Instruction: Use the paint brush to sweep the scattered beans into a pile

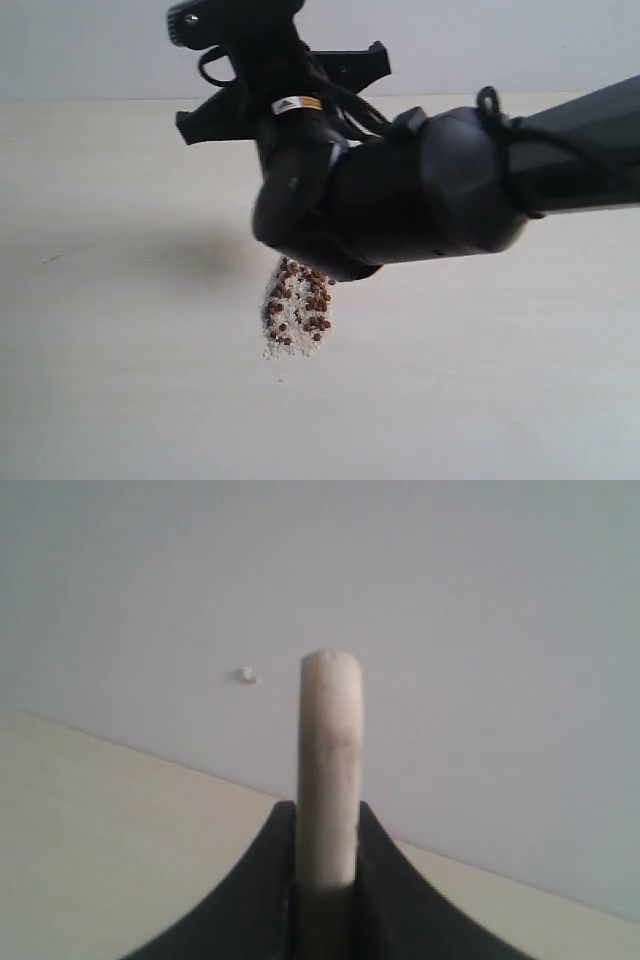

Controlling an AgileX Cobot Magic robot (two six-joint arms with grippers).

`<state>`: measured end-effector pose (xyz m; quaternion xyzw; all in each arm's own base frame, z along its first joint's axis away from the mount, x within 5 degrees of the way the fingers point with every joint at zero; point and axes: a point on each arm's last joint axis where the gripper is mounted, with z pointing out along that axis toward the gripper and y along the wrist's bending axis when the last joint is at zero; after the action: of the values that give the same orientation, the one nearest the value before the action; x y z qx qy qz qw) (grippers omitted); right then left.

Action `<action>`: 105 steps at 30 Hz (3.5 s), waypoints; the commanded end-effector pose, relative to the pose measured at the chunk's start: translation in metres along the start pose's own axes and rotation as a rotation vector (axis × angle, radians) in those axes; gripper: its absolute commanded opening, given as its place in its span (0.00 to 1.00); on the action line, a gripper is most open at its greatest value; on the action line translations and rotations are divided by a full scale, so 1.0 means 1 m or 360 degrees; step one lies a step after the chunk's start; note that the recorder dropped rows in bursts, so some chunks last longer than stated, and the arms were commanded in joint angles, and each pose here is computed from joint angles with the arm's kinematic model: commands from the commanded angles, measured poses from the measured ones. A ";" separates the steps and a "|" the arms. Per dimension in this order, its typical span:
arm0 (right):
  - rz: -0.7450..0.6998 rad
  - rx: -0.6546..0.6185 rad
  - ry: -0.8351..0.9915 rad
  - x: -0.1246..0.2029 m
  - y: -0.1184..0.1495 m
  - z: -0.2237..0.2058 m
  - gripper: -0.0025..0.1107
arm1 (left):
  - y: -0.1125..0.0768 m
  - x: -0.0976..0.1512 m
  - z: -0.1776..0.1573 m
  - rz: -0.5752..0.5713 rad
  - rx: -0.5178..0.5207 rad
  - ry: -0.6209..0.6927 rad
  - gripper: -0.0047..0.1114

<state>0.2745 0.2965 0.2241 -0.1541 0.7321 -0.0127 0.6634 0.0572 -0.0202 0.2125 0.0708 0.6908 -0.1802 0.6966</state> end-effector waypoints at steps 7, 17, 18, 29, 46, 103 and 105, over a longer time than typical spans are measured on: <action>0.0084 -0.0453 -0.0414 0.021 -0.070 -0.022 0.02 | 0.000 0.000 -0.001 -0.0005 -0.0005 -0.0009 0.04; 0.0280 -0.1096 -0.0383 0.028 -0.132 0.012 0.02 | 0.000 0.000 -0.001 -0.0005 -0.0005 -0.0009 0.04; 0.0279 -0.1147 -0.0392 0.027 -0.137 0.015 0.02 | 0.000 0.000 -0.001 -0.0005 -0.0005 -0.0009 0.04; 0.0141 -0.1674 -0.0289 0.034 -0.156 0.074 0.02 | 0.000 0.000 -0.001 -0.0005 -0.0005 -0.0009 0.04; 0.0199 -0.1817 -0.0305 0.079 -0.141 0.152 0.02 | 0.000 0.000 -0.001 -0.0005 -0.0005 -0.0009 0.04; 0.0199 -0.2174 0.0106 0.052 -0.103 0.128 0.02 | 0.000 0.000 -0.001 -0.0002 -0.0005 -0.0009 0.04; 0.0184 -0.2171 0.0089 0.044 -0.105 0.126 0.02 | 0.000 0.000 -0.001 -0.0002 -0.0005 -0.0009 0.04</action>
<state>0.4157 0.2134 0.1719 -0.5013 0.6066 0.4852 0.3813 0.0572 -0.0202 0.2125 0.0708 0.6908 -0.1802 0.6966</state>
